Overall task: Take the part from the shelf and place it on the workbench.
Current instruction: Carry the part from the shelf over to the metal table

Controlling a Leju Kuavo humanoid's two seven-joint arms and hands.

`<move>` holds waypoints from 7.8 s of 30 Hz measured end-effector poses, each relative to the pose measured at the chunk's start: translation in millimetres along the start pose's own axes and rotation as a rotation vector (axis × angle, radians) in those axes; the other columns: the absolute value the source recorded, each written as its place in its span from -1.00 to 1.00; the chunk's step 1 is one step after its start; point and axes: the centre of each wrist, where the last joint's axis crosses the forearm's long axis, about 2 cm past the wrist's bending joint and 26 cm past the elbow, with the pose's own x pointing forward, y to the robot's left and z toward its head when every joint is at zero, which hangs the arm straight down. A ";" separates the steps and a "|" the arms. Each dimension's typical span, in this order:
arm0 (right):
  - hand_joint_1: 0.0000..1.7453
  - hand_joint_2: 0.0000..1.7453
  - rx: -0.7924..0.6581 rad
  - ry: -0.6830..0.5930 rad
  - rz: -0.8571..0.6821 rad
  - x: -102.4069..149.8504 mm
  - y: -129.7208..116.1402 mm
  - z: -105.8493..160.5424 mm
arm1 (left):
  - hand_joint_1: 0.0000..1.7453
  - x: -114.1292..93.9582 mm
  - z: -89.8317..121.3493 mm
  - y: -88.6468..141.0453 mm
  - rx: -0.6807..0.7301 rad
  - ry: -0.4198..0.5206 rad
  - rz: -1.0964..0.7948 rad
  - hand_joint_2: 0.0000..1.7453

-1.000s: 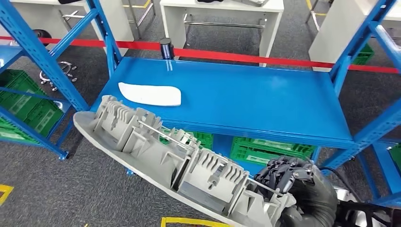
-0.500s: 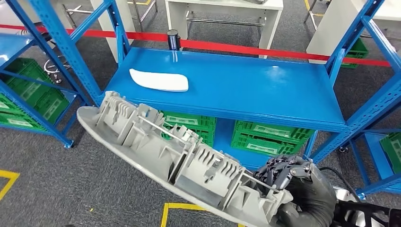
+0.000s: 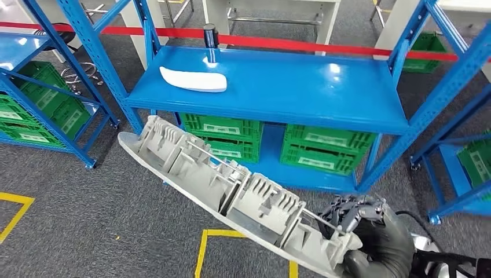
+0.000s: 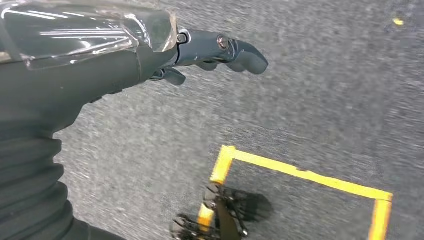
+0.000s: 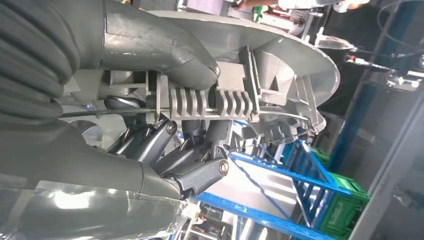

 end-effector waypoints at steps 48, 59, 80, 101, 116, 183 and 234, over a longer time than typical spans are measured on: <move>0.90 1.00 0.030 -0.011 0.061 2.2 -2.5 5.4 | -1.00 -0.8 2.3 2.2 -0.006 -0.027 0.059 1.00; 0.90 1.00 0.053 -0.006 0.116 3.4 -4.7 0.0 | -1.00 1.8 2.3 -1.6 -0.012 -0.025 0.055 1.00; 0.90 1.00 0.126 -0.094 0.106 5.0 -12.1 -18.1 | -1.00 5.7 1.0 -2.8 -0.030 -0.054 0.014 1.00; 0.90 1.00 0.148 -0.100 0.096 2.4 -14.9 -23.7 | -1.00 5.9 -2.8 -0.1 -0.019 -0.048 0.001 1.00; 0.90 1.00 0.133 -0.100 0.087 -0.5 -11.2 -17.2 | -1.00 5.5 -2.5 0.0 -0.005 -0.035 0.054 1.00; 0.90 1.00 0.276 -0.073 0.128 -12.3 -21.2 -25.8 | -1.00 0.5 2.1 5.7 -0.014 -0.059 0.062 1.00; 0.90 1.00 0.404 -0.025 0.142 -16.0 -36.7 -79.2 | -1.00 6.4 -11.5 -13.1 -0.092 -0.168 0.070 1.00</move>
